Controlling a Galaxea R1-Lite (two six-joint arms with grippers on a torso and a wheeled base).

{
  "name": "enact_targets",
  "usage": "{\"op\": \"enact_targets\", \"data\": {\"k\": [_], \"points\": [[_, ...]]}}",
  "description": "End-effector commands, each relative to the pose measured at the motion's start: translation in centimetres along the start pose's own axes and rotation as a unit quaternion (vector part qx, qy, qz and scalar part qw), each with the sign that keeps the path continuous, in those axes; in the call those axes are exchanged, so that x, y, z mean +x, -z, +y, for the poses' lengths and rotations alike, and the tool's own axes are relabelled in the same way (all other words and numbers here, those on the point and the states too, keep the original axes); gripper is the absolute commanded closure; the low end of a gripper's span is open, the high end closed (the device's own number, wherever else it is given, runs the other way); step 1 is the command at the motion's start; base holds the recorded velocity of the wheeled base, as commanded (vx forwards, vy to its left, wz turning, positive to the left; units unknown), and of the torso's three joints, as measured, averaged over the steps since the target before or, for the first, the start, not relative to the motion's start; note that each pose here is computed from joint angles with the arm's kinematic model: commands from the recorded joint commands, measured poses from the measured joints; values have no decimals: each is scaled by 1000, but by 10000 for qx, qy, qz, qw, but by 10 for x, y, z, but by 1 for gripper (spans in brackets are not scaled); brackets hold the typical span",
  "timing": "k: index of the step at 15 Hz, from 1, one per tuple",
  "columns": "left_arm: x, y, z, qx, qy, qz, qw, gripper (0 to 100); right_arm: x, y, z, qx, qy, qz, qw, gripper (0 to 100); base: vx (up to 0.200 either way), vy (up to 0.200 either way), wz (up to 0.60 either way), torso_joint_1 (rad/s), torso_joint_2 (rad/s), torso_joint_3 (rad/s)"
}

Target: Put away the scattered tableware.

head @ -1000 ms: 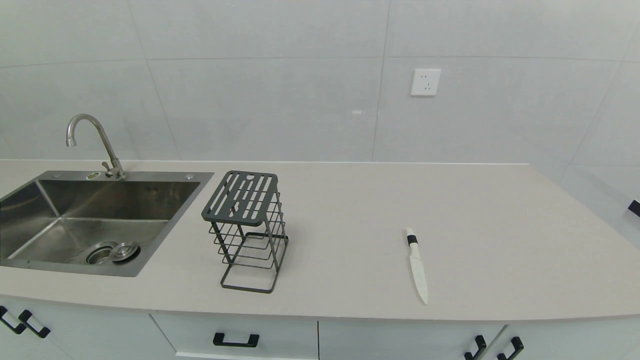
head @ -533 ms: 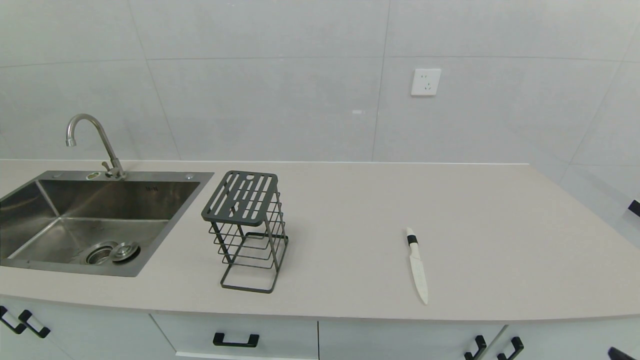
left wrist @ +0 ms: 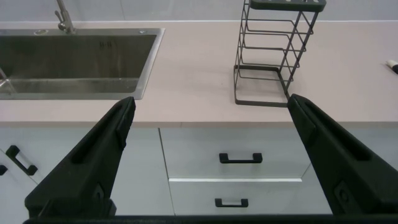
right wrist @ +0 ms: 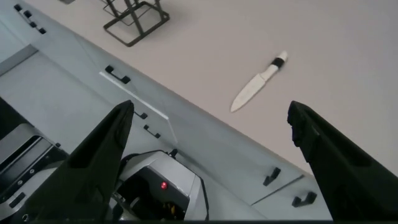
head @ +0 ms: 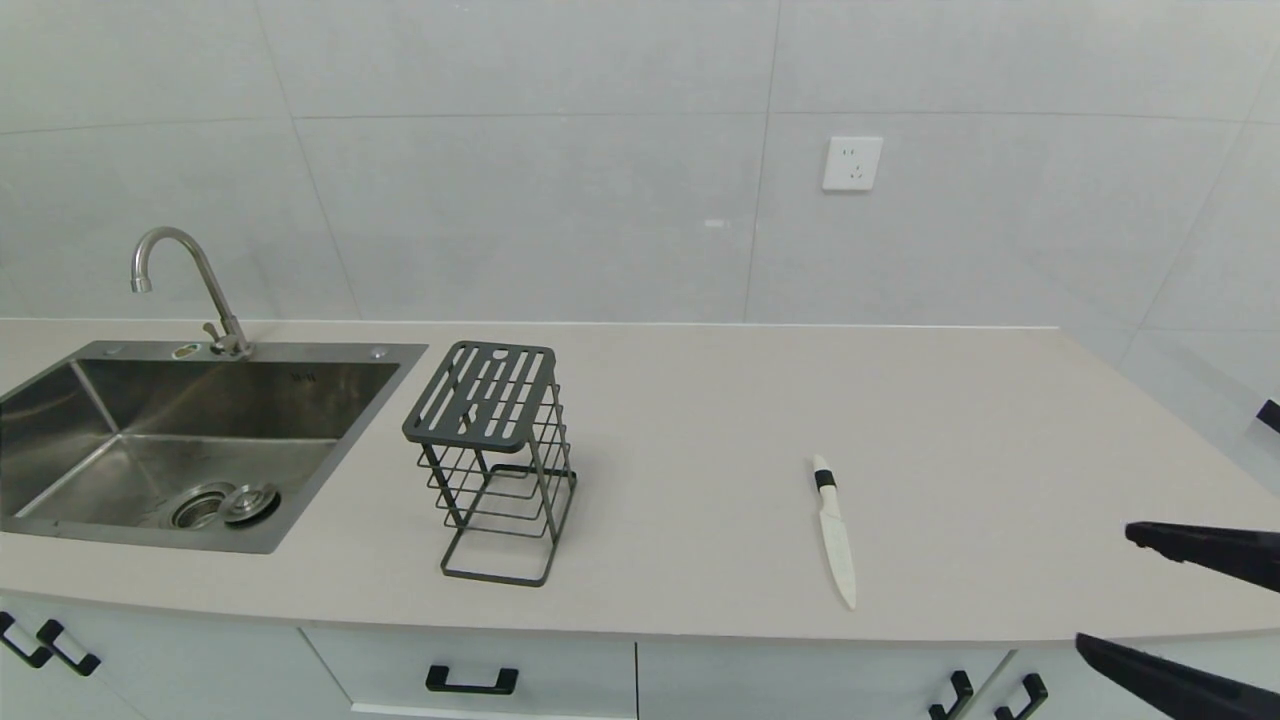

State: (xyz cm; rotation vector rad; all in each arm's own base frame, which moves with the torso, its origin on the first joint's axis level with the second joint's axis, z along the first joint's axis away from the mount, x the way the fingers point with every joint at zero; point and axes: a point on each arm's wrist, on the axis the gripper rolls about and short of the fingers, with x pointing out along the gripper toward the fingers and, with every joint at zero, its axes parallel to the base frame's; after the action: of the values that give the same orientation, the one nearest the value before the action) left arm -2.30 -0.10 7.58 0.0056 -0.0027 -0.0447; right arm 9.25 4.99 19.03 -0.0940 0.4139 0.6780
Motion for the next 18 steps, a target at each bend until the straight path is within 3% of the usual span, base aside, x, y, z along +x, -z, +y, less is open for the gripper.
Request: {"op": "enact_targets", "data": {"k": [1, 4, 8, 11, 13, 18], "points": [[0, 0, 0, -5, -1, 5, 10000, 0, 45, -15, 11, -162, -223, 674, 9973, 0, 0, 0, 0, 0, 0, 0], [0, 0, 0, -13, -9, 5, 10000, 0, 68, -4, 14, -19, -289, 1242, 9918, 0, 0, 0, 0, 0, 0, 0], [0, 0, 0, -28, -9, 5, 10000, 0, 84, -3, 11, 224, -200, 1501, 9882, 0, 0, 0, 0, 0, 0, 0], [0, 0, 0, -28, -9, 13, 10000, 0, 112, -9, 14, 1061, -191, 1221, 9866, 0, 0, 0, 0, 0, 0, 0], [0, 0, 0, -36, -16, 13, 10000, 0, 126, -7, 12, 1259, 3, 1224, 9845, 0, 0, 0, 0, 0, 0, 0], [0, 0, 0, -43, -16, -3, 10000, 0, 162, 13, -3, 1353, 910, 1772, 9706, 0, 0, 0, 0, 0, 0, 0]]}}
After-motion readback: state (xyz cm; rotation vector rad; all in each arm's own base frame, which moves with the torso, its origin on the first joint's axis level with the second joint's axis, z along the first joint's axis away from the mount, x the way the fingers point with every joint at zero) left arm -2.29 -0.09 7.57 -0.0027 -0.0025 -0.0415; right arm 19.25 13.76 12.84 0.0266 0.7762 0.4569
